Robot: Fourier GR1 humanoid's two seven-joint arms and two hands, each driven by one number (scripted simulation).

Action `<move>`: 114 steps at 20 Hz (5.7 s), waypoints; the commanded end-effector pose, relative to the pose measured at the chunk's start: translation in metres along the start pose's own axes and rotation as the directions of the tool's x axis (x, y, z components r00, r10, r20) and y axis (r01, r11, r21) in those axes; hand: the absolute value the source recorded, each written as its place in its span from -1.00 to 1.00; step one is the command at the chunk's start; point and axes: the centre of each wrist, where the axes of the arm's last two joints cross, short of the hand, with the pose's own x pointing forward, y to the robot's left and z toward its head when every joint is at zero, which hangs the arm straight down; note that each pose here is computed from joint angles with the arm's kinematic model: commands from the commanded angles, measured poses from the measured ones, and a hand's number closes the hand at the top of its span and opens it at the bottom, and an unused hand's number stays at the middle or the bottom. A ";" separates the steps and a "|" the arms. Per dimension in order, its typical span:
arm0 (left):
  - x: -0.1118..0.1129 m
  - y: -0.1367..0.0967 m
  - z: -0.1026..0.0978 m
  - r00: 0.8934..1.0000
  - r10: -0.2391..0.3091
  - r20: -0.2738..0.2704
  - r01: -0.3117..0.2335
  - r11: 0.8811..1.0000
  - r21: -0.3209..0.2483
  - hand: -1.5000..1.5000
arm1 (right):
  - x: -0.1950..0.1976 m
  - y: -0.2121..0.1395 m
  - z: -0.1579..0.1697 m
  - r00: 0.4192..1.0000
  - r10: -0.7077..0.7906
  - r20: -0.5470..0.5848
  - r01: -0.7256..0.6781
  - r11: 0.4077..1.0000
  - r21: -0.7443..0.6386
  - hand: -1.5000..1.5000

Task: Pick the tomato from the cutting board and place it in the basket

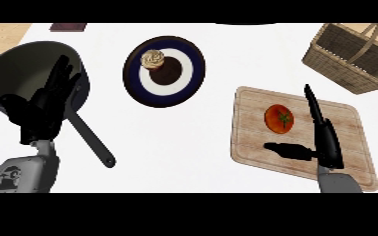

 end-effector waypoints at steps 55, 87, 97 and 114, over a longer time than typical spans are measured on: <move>-0.009 0.007 0.006 0.999 -0.006 -0.053 0.007 1.000 0.018 0.00 | 0.324 0.016 -0.168 0.971 -0.129 -0.201 0.064 0.952 -0.300 1.00; 0.010 -0.009 -0.012 0.999 -0.007 -0.038 0.007 1.000 -0.014 0.00 | 0.201 -0.120 -0.286 0.854 0.159 -0.495 -0.339 0.892 -0.299 1.00; 0.002 -0.004 -0.005 0.999 0.008 -0.040 -0.009 1.000 -0.017 0.00 | 0.161 -0.151 -0.276 0.868 0.065 -0.493 -0.248 0.916 -0.316 1.00; 0.004 -0.012 -0.016 1.000 0.011 -0.026 -0.011 1.000 -0.029 0.00 | 0.163 -0.155 -0.282 0.501 0.808 -0.310 -0.862 0.499 -0.092 1.00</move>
